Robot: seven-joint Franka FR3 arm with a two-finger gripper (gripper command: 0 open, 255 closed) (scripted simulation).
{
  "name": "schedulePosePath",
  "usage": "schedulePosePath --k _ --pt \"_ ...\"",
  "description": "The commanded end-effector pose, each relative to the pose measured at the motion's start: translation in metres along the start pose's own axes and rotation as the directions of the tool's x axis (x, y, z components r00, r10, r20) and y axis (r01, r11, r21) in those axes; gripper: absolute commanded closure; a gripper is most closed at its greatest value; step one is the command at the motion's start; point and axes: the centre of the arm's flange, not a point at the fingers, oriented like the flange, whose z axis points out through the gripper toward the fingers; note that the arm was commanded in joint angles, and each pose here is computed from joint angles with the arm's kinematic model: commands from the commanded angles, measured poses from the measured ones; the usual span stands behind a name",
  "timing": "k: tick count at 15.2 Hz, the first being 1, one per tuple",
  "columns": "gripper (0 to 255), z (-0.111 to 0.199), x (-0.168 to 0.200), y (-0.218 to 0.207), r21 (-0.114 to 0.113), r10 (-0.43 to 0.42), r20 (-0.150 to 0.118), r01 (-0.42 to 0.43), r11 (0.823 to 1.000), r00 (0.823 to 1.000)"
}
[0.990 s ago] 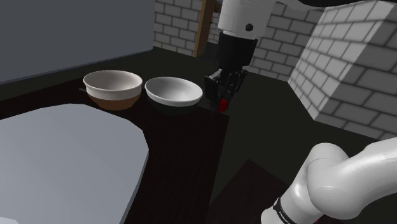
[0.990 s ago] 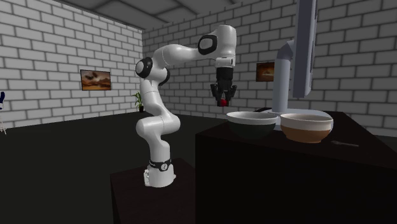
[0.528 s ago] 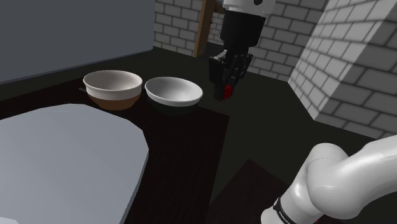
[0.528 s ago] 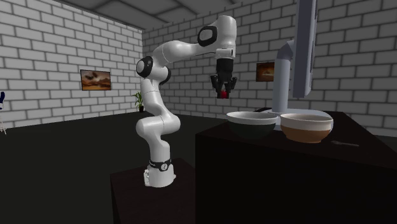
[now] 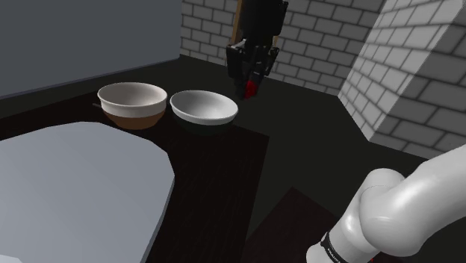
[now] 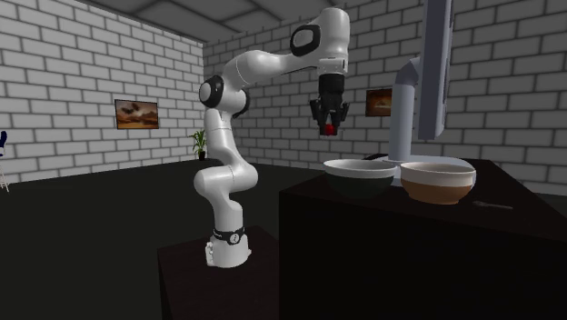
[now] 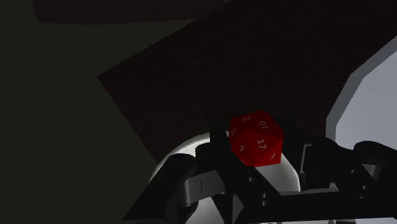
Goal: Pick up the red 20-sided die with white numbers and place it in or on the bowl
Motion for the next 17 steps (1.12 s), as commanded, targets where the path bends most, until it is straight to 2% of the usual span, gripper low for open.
schedulePosePath --k 1,8,17 --pt "255 -0.001 0.027 0.002 0.000 0.000 0.000 0.000 1.000 1.000" --pt "255 0.000 0.119 0.008 0.000 0.000 0.000 0.000 1.000 1.000" --pt "255 0.042 0.123 0.007 0.000 0.000 0.000 0.000 1.000 1.000"
